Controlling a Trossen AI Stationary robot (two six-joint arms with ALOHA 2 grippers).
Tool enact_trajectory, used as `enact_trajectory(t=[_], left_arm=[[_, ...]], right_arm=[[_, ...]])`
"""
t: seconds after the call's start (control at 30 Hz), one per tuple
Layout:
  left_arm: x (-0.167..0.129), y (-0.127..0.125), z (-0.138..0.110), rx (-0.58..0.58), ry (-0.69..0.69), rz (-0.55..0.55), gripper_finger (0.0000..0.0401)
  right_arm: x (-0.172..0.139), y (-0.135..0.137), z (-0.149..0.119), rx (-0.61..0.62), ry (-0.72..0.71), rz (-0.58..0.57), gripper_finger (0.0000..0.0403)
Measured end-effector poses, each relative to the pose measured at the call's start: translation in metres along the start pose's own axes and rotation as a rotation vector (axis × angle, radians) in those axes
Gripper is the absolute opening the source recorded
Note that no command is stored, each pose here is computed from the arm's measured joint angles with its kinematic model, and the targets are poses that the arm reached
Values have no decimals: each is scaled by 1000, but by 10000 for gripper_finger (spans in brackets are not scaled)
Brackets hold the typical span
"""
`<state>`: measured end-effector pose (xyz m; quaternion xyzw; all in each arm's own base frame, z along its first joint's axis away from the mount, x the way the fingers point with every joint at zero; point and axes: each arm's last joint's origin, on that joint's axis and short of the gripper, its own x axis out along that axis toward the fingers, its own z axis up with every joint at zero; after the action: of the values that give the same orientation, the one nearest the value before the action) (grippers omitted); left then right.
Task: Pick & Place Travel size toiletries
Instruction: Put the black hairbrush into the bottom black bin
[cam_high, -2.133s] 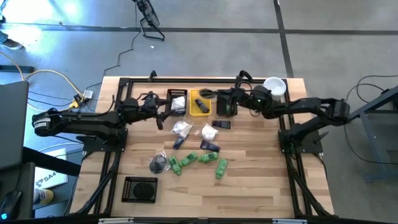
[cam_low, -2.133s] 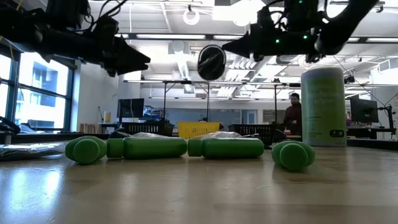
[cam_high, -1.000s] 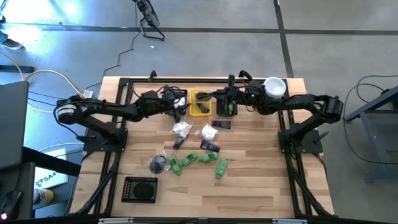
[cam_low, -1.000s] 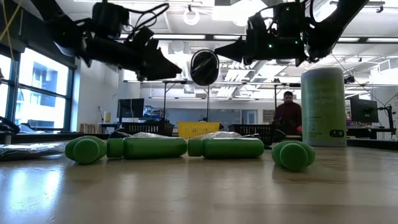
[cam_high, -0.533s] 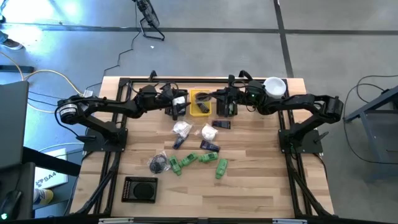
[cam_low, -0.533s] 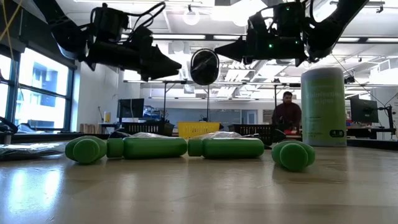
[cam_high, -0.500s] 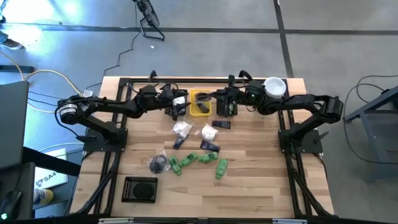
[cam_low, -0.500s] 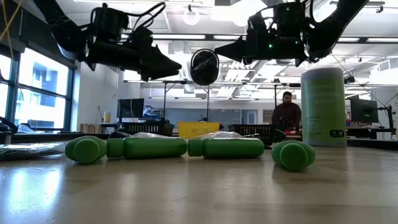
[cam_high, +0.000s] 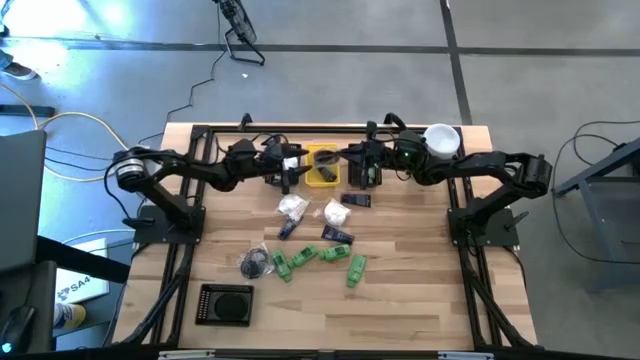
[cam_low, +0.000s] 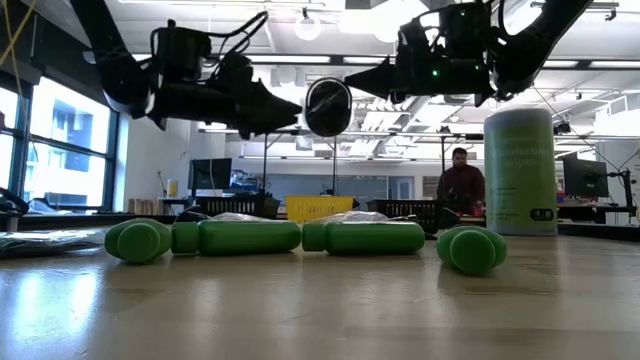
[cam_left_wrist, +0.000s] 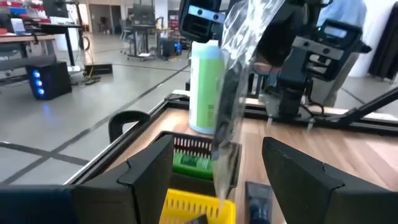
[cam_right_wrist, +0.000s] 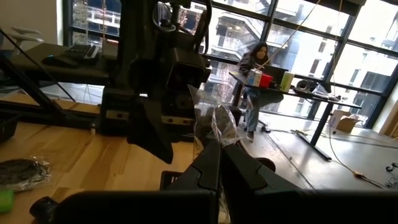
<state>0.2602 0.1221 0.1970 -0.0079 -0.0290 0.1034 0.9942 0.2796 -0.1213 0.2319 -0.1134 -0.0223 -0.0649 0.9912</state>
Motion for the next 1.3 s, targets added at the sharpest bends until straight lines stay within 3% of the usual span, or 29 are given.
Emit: enact_trajectory(t=[0.47, 1.1, 1.3], left_arm=[[35, 8, 6, -25, 20, -47, 241], [36, 8, 3, -40, 66, -50, 240], [36, 8, 3, -40, 67, -58, 194]], right_arm=[[0, 0, -2, 3, 17, 5, 3], [0, 0, -2, -4, 19, 4, 3], [0, 0, -2, -4, 19, 3, 3]])
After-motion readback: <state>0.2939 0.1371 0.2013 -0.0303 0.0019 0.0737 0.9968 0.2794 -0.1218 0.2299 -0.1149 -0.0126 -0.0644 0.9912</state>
